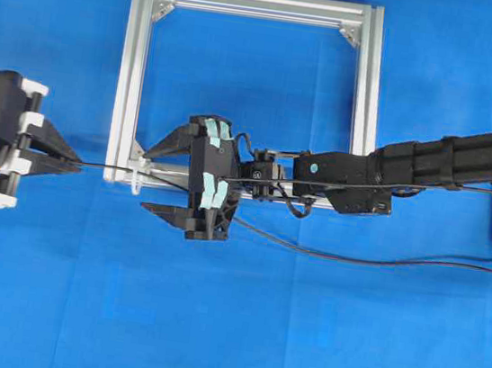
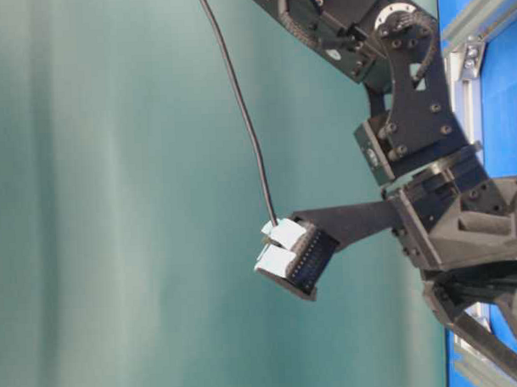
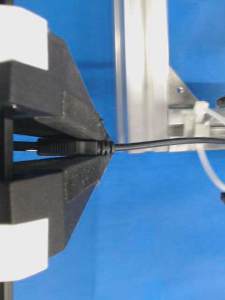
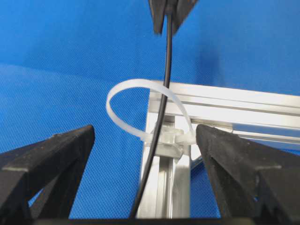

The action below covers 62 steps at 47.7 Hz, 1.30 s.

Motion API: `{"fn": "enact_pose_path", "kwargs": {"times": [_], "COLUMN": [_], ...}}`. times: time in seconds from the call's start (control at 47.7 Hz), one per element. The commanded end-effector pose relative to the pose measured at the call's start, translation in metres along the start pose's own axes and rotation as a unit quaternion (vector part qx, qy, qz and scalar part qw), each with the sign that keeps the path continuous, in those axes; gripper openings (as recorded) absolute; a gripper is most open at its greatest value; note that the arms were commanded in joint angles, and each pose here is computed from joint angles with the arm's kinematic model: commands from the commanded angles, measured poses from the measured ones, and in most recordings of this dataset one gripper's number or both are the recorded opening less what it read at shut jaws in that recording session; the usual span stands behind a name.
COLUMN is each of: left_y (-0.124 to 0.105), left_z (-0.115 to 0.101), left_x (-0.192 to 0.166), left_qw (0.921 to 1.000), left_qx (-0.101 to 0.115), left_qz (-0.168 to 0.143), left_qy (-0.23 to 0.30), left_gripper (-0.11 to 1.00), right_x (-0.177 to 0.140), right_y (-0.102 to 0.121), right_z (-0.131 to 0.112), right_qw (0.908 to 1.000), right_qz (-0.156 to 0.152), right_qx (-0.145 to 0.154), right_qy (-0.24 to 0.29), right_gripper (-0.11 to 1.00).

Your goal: Insert the wire through the string loop located on the left side.

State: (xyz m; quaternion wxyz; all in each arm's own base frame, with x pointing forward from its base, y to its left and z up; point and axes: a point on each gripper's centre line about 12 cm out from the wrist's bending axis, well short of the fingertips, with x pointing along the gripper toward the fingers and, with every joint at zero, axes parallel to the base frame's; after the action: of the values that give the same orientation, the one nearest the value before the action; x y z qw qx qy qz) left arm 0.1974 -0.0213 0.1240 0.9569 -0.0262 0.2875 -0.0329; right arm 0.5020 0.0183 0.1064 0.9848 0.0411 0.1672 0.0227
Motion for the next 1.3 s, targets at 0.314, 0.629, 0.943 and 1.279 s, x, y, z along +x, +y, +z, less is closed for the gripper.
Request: {"fn": "enact_pose_path", "kwargs": {"times": [0.314, 0.629, 0.943, 1.279], "left_y": [-0.005, -0.008, -0.007, -0.007], "left_z": [0.03, 0.044, 0.044, 0.042], "left_x": [-0.057, -0.089, -0.091, -0.09], "left_qw": [0.997, 0.9947, 0.9946, 0.9952], "left_qx": [-0.003, 0.0, 0.001, -0.008], "left_qz": [-0.023, -0.033, -0.031, -0.032], "left_qy": [-0.075, -0.097, -0.099, -0.092], "left_gripper": [0.05, 0.05, 0.05, 0.05], "right_x": [-0.003, -0.003, -0.002, -0.003], "right_y": [0.003, 0.003, 0.003, 0.002], "right_z": [0.02, 0.022, 0.022, 0.023], "right_qw": [0.9997, 0.9997, 0.9996, 0.9996], "right_qz": [0.002, 0.002, 0.003, 0.002], "right_qx": [0.001, 0.001, 0.0, 0.001], "right_qy": [-0.024, -0.025, -0.027, -0.028], "right_gripper": [0.97, 0.97, 0.97, 0.97]}}
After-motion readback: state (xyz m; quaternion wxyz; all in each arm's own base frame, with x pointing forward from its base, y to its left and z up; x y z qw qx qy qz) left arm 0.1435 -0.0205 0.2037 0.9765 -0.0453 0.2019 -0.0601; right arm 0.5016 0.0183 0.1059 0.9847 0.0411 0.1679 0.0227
